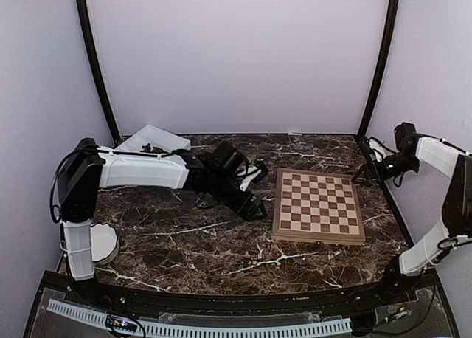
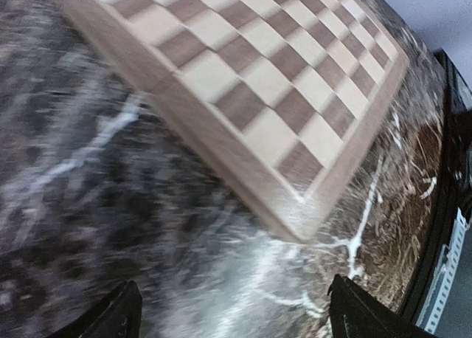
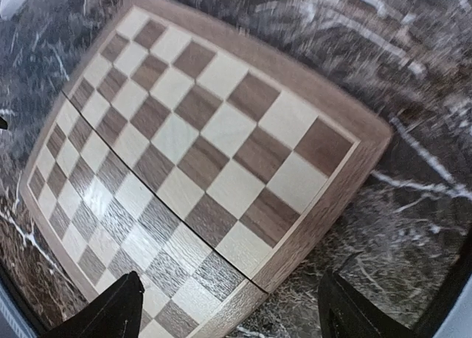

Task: Set up the chess pieces on the board
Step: Move the chessboard to the center of the board, then move the storage box to the center of the board.

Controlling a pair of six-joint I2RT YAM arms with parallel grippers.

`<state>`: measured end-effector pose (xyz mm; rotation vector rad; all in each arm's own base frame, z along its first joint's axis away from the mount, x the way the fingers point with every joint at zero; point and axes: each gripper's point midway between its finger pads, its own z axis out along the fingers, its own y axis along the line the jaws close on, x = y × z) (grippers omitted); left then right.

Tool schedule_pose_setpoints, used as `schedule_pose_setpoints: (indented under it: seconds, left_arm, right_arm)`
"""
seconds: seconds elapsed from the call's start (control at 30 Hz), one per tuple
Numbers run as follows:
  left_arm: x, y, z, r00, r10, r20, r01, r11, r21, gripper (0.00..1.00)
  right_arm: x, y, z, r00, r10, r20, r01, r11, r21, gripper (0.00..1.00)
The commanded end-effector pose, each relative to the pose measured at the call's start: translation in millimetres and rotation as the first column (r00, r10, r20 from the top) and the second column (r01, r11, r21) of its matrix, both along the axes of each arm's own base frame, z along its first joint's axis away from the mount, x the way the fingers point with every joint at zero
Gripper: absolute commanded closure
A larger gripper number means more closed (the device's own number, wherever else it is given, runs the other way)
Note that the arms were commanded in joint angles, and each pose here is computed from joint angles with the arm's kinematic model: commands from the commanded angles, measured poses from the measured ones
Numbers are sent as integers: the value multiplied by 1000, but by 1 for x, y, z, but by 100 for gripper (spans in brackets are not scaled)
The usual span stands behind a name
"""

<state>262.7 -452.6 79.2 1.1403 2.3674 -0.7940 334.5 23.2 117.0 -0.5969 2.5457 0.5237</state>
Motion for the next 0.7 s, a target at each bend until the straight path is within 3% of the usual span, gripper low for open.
schedule_pose_setpoints:
  seconds: [0.0, 0.13, 0.33, 0.5, 0.67]
  left_arm:
    - [83, 89, 62, 949, 291, 122, -298, 953, 47, 9]
    - [149, 168, 67, 812, 549, 196, -577, 805, 138, 9]
    - [208, 264, 44, 676, 709, 203, -737, 642, 212, 5]
    - [235, 310, 30, 624, 755, 204, -780, 584, 225, 3]
    - [234, 344, 1, 593, 784, 184, -790, 521, 324, 4]
  right_arm:
    - [3, 6, 34, 986, -98, 134, 90, 994, 63, 16]
    - [1, 11, 36, 978, -98, 186, 86, 994, 68, 17]
    - [-2, 16, 27, 983, -95, 159, 80, 992, 101, 18]
    - [-1, 18, 32, 981, -90, 172, 72, 991, 109, 19]
    - [-6, 19, 25, 982, -84, 168, 67, 992, 108, 19]
